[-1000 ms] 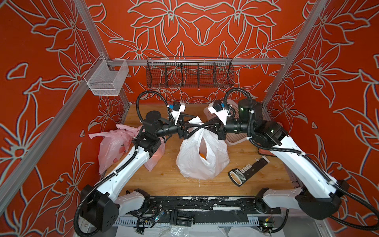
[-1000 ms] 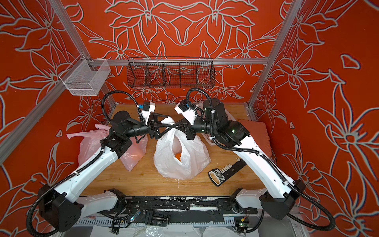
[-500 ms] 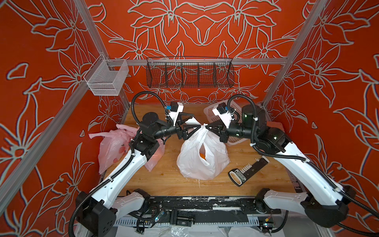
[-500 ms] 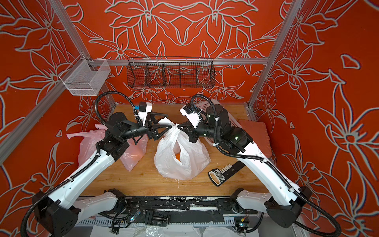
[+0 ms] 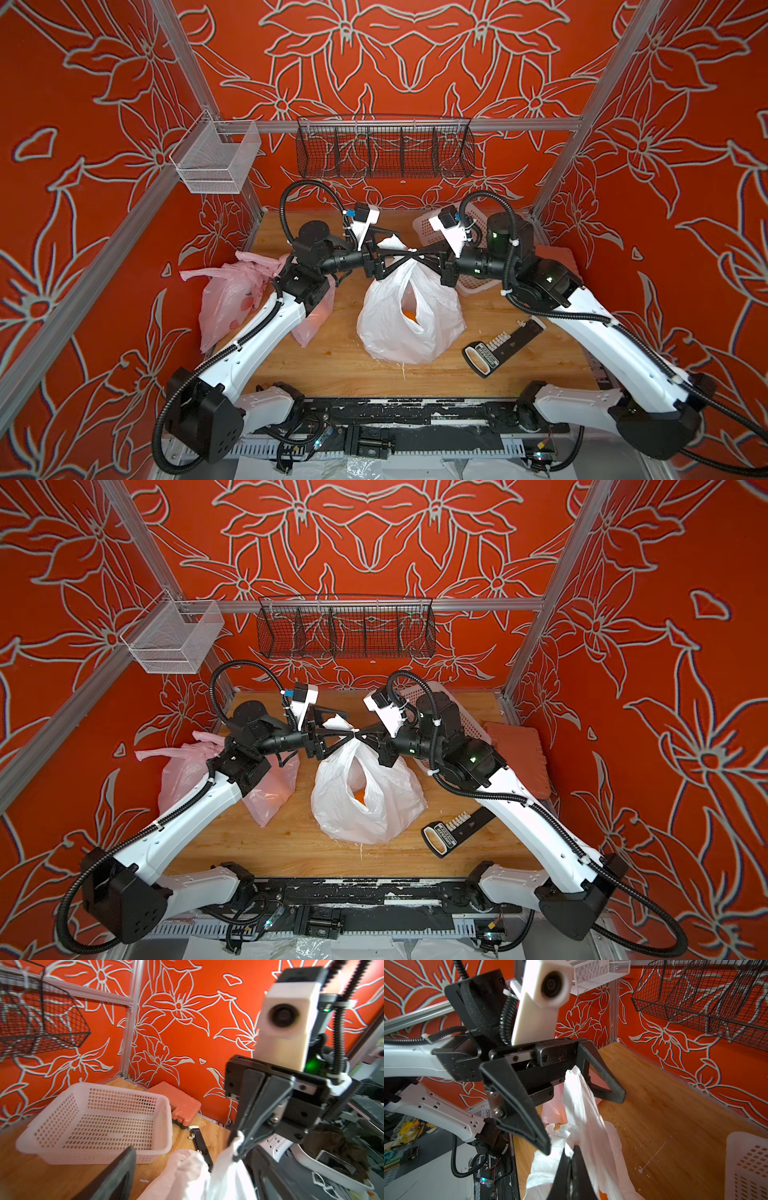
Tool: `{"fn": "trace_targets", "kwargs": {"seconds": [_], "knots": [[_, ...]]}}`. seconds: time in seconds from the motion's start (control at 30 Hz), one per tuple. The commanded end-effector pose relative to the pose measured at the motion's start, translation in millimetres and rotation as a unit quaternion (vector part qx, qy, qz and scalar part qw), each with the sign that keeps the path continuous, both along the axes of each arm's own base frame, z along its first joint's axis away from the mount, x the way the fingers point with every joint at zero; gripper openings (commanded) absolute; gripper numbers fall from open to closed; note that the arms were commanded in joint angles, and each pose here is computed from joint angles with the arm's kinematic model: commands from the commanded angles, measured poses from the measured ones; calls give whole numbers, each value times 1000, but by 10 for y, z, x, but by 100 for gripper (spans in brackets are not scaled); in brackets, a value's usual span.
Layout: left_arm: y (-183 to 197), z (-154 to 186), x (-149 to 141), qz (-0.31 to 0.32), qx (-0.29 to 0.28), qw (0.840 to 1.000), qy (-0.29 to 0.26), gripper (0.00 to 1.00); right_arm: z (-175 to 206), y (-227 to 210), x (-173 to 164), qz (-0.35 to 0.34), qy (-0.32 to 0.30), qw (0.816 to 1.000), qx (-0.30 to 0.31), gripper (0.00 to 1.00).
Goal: Place the oranges into plastic bags & tie knots
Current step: Tie the plastic bag at the center of the board.
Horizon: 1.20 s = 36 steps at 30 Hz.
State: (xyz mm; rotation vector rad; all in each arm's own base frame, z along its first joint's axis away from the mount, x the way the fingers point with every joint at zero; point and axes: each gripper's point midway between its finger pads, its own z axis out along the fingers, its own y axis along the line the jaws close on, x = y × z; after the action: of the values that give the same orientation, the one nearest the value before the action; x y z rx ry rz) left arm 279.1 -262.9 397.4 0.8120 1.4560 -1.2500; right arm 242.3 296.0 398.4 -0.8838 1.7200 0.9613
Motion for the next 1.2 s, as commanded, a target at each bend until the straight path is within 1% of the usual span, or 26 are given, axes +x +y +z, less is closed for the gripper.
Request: {"fn": "trace_targets", "kwargs": {"seconds": [0.0,0.1,0.2,0.3,0.37,0.43,0.53,0.6,0.67,0.73,0.77,0.87,0.93,1.0,1.07,1.17], "knots": [[-12,193,-277,-56,-11,997,-45,84,97,37,24,2,8,999,42,0],[-13,181,-295,-59,-4,997,-47,84,110,33,28,-1,10,998,54,0],[-27,172,-251,-57,1,997,-46,84,129,16,43,-6,9,998,64,0],[-32,182,-136,-36,1,998,-43,84,152,-11,50,-11,5,997,74,0],[10,192,52,17,-7,999,-30,85,139,-18,57,-13,6,997,72,0],[63,225,164,55,-18,998,-29,85,91,-22,72,-16,10,998,66,0],[203,207,397,138,-27,990,-10,85,71,-21,64,-15,13,998,64,0],[270,186,479,170,-27,985,-3,86,75,-17,51,-11,15,998,66,0],[285,203,507,177,-31,984,-4,88,75,-14,43,-9,16,998,66,0],[258,255,492,164,-34,986,-10,88,78,-9,34,-7,17,998,66,0],[210,291,450,142,-33,989,-18,89,70,-14,40,-8,18,998,65,0],[9,349,238,38,-18,998,-42,88,82,-30,49,-14,17,998,66,0],[-92,347,52,-40,-7,998,-52,87,89,-47,65,-22,16,997,66,0],[-134,324,-71,-90,-1,994,-57,87,101,-59,73,-27,16,997,68,0],[-137,295,-132,-106,7,993,-59,85,111,-68,80,-31,14,997,71,0],[-131,242,-171,-110,21,992,-60,84,148,-85,71,-33,8,996,80,0]]}}
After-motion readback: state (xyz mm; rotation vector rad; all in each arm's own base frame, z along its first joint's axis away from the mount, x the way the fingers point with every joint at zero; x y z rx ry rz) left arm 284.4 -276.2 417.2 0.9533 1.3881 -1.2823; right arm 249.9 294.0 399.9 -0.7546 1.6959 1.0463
